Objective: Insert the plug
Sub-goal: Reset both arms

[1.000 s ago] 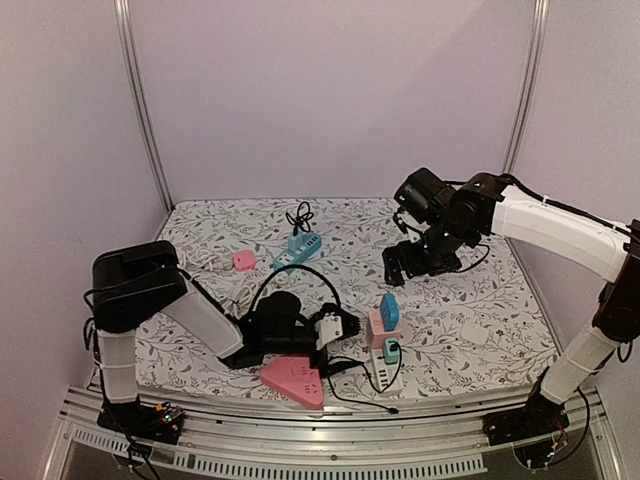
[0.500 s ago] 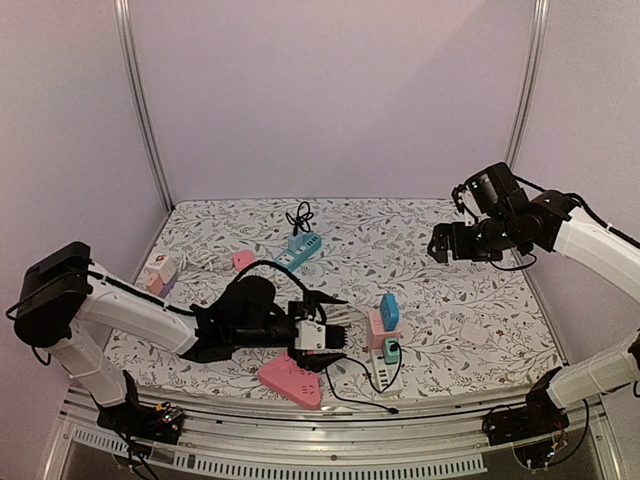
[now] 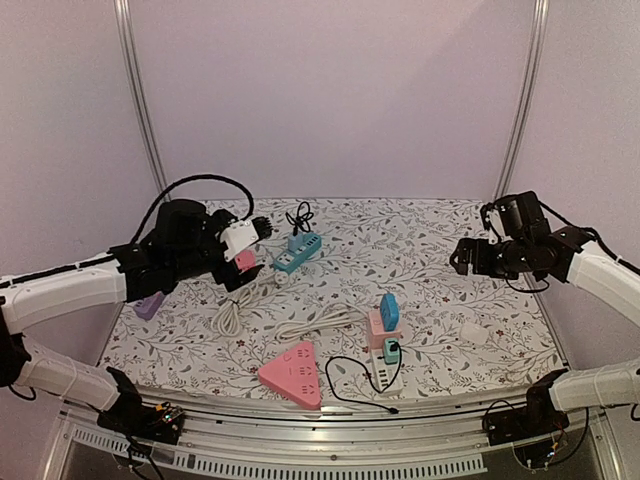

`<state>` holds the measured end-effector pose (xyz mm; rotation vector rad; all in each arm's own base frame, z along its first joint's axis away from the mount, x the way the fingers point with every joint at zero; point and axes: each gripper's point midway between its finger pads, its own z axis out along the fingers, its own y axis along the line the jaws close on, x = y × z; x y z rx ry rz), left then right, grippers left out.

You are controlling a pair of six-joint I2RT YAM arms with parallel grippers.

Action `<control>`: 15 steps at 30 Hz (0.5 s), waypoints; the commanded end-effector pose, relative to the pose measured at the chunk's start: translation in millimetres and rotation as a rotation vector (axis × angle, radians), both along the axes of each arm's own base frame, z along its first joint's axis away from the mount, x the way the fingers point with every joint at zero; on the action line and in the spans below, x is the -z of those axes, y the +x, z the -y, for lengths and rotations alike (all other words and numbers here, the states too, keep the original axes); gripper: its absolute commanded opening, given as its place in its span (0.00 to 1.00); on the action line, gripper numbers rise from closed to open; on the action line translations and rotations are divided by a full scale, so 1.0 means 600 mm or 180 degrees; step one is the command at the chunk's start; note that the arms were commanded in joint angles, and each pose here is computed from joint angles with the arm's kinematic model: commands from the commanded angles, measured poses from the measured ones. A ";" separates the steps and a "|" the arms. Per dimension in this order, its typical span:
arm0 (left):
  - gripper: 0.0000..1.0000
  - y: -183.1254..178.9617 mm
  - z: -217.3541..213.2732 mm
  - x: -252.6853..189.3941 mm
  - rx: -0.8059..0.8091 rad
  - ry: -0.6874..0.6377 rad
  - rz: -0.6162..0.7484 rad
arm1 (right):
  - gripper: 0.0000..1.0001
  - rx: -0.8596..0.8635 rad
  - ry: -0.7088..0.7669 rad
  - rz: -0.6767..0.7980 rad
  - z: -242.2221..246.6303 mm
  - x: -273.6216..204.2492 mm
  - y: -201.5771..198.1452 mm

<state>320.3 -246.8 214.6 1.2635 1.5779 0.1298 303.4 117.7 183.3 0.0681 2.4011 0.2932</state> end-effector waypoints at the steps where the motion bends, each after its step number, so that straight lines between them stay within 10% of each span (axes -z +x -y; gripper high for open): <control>1: 1.00 -0.017 -0.123 0.057 -0.0832 -0.0114 -0.0561 | 0.99 0.0031 0.0082 0.0186 0.013 -0.008 0.000; 15: 0.98 -0.073 -0.320 0.070 -0.2144 -0.1928 -0.0792 | 0.99 0.0577 0.0089 0.0477 0.072 0.013 -0.023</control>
